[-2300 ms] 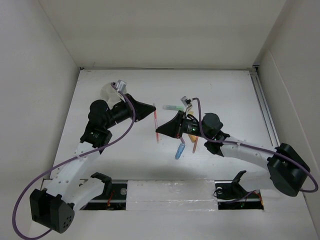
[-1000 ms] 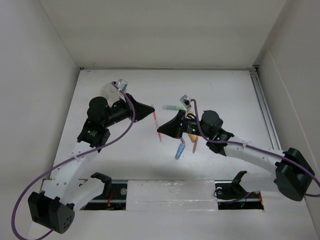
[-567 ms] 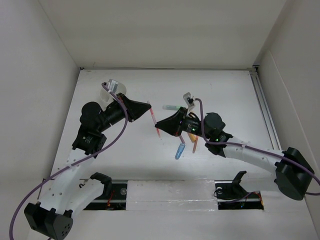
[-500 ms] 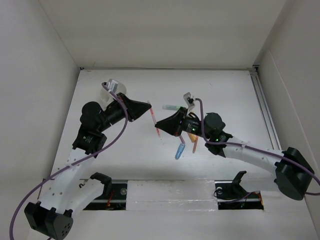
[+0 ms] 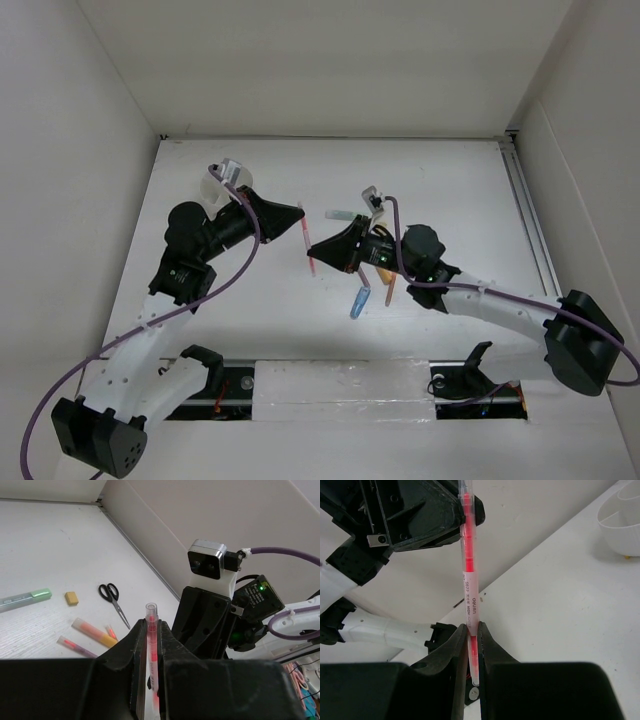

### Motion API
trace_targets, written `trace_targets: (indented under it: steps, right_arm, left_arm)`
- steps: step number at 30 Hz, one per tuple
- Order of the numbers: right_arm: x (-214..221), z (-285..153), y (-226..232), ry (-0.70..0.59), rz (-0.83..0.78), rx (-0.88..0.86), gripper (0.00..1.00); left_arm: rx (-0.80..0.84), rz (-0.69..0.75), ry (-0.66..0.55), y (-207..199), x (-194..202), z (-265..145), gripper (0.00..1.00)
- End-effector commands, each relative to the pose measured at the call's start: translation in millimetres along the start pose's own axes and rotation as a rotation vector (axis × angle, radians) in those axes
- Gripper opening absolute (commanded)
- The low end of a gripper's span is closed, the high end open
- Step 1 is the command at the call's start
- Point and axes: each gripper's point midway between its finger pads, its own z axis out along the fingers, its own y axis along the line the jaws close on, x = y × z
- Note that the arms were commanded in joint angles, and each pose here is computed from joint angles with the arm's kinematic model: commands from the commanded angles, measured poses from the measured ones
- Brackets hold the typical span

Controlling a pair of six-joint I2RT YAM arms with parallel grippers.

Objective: Sort the stationery into containers
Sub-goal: Close the pen cap on the pen.

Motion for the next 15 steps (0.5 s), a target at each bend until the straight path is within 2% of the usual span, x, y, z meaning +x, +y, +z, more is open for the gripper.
trace_targets:
  steps: [1, 15]
  right_arm:
    - [-111, 7, 62, -0.357, -0.119, -0.144, 0.00]
    - [-124, 3, 53, -0.381, -0.122, -0.124, 0.00]
  left_arm:
    - [0.064, -0.077, 0.225, -2, 57, -11, 0.00]
    - [0.061, -0.056, 0.232, 0, 60, -13, 0.00]
